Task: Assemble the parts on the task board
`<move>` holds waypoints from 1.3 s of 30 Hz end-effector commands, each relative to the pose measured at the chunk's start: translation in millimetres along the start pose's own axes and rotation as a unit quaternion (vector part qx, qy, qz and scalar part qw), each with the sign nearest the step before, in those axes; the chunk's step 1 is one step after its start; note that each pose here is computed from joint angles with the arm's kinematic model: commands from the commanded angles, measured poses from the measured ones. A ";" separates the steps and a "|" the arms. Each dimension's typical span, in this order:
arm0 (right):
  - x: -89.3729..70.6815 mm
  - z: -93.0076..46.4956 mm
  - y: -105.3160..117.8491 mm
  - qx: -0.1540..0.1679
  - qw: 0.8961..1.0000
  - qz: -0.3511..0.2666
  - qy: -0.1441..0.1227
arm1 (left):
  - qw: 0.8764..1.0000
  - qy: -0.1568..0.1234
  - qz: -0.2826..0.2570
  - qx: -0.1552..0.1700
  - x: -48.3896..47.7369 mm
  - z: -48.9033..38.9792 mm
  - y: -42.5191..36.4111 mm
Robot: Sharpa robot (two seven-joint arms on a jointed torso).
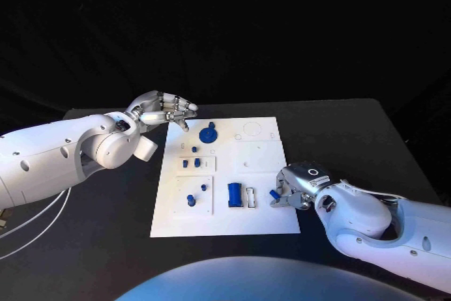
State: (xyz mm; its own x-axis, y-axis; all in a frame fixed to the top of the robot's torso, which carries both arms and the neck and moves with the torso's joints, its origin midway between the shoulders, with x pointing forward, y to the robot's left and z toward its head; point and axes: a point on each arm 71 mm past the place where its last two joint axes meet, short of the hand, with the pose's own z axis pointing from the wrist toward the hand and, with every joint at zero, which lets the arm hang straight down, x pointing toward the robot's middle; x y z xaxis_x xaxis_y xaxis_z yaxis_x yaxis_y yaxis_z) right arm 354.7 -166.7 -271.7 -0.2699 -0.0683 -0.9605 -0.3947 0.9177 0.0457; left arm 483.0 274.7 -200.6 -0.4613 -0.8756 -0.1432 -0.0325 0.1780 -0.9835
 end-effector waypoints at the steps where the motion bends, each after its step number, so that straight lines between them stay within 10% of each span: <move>1: 8.5 -2.2 -3.4 0.022 0.998 -0.054 0.011 | 1.000 0.009 0.000 0.005 2.2 0.3 -1.4; 39: 16.9 -2.7 -1.2 0.033 0.995 -0.061 0.075 | 1.000 0.007 0.004 0.002 1.2 -0.3 -0.9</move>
State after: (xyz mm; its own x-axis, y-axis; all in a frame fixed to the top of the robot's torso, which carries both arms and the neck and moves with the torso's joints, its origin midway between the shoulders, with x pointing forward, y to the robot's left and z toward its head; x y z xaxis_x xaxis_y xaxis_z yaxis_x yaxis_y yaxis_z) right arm 352.4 -163.2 -273.9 -0.2721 -0.1700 -0.9471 -0.3894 0.9195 -0.0532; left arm 482.6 275.5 -200.5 -0.4621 -0.8739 -0.1511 -0.0304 0.1859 -0.9821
